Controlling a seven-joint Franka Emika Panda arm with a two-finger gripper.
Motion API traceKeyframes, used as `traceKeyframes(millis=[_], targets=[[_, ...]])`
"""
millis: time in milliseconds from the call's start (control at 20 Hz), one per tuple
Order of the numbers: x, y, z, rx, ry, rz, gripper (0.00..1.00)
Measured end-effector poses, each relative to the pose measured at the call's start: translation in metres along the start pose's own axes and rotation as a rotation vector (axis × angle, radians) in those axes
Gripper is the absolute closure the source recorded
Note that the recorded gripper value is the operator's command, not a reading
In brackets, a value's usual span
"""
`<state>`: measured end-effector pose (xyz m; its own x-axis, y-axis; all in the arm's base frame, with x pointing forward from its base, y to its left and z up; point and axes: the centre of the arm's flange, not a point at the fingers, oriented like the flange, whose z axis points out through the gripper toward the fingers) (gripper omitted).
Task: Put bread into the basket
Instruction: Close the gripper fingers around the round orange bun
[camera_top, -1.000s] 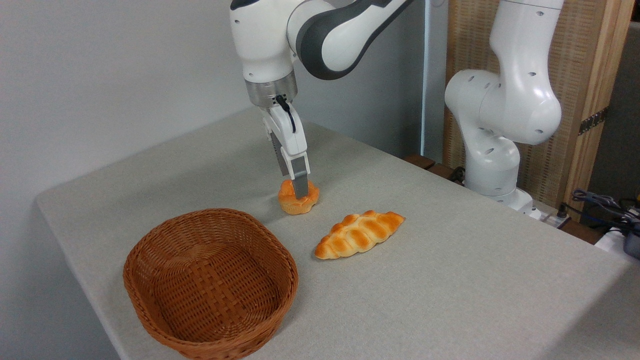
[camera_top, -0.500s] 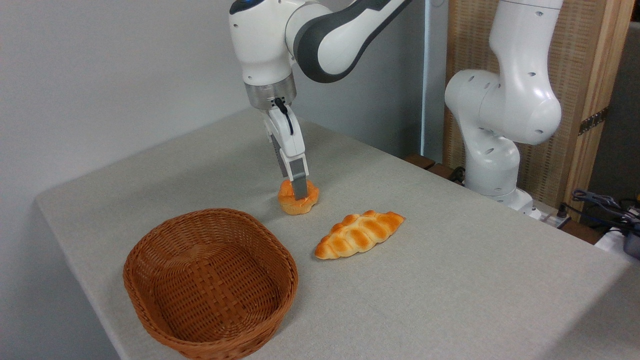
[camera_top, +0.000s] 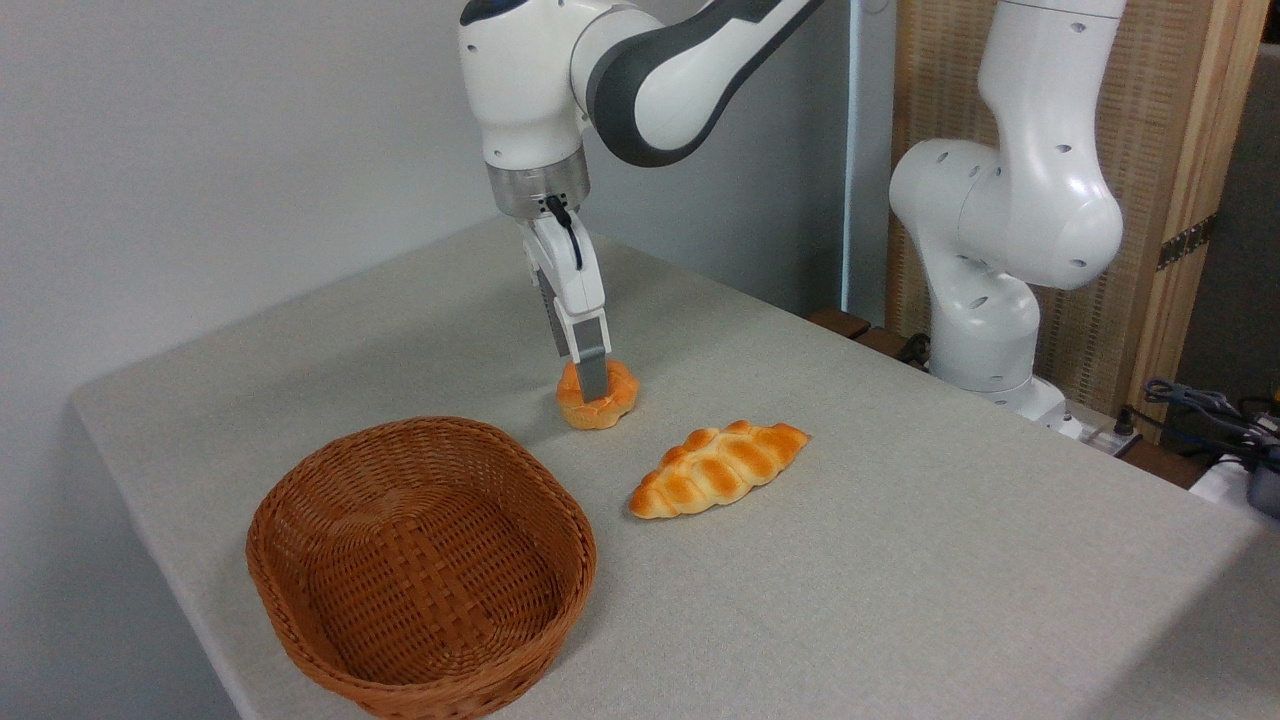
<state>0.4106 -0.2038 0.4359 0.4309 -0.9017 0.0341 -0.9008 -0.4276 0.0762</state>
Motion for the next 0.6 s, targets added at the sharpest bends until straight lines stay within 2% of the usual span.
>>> traceKeyframes(millis=[250, 550, 600], targets=[[0.005, 0.005, 0.012, 0.035, -0.069, 0.062, 0.00], [0.006, 0.006, 0.015, 0.033, -0.078, 0.068, 0.01], [0.006, 0.006, 0.015, 0.033, -0.078, 0.069, 0.08]])
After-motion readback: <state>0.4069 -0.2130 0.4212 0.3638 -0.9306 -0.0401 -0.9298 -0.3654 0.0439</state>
